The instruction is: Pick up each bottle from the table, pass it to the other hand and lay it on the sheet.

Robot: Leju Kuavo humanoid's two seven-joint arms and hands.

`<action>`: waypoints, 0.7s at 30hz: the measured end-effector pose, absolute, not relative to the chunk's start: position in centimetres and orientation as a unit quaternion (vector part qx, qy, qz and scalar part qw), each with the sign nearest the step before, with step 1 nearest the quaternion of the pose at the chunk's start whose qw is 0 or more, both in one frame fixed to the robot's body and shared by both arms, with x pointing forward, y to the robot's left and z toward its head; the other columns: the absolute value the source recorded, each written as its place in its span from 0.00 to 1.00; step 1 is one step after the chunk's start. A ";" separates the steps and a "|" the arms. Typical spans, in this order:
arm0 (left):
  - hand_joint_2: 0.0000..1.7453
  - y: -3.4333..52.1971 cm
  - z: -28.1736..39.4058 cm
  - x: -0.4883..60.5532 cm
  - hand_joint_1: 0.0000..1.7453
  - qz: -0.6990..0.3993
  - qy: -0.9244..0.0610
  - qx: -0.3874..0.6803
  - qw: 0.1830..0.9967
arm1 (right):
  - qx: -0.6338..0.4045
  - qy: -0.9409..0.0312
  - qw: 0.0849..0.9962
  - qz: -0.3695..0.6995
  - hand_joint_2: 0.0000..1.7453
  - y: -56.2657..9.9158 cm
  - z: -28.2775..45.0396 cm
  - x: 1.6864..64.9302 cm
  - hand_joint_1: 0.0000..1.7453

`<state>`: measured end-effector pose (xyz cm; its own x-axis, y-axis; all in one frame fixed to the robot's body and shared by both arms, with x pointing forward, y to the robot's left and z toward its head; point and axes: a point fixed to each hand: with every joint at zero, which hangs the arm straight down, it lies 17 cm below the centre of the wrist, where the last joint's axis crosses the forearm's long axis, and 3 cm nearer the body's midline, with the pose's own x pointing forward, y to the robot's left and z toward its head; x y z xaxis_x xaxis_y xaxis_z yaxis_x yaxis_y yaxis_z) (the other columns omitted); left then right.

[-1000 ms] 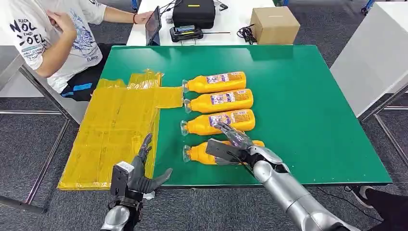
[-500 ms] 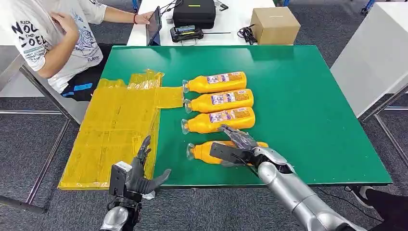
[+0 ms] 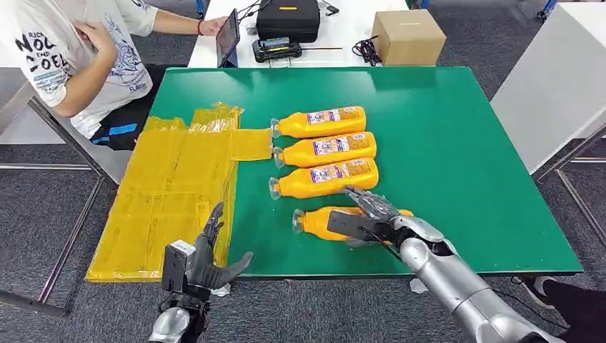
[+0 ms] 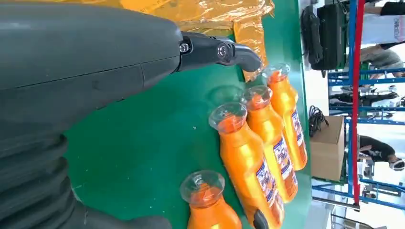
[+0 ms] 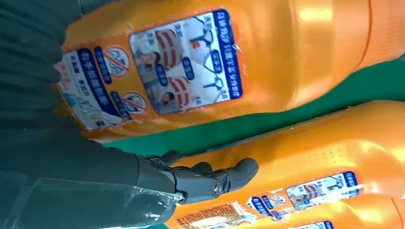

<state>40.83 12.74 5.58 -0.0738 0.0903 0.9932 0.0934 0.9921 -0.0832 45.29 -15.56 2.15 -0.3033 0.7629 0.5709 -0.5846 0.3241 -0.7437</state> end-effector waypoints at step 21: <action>1.00 12.8 5.4 40.8 0.00 -0.001 -0.731 -0.066 0.679 | -0.093 -0.571 0.561 0.592 1.00 -15.6 4.2 46.4 0.00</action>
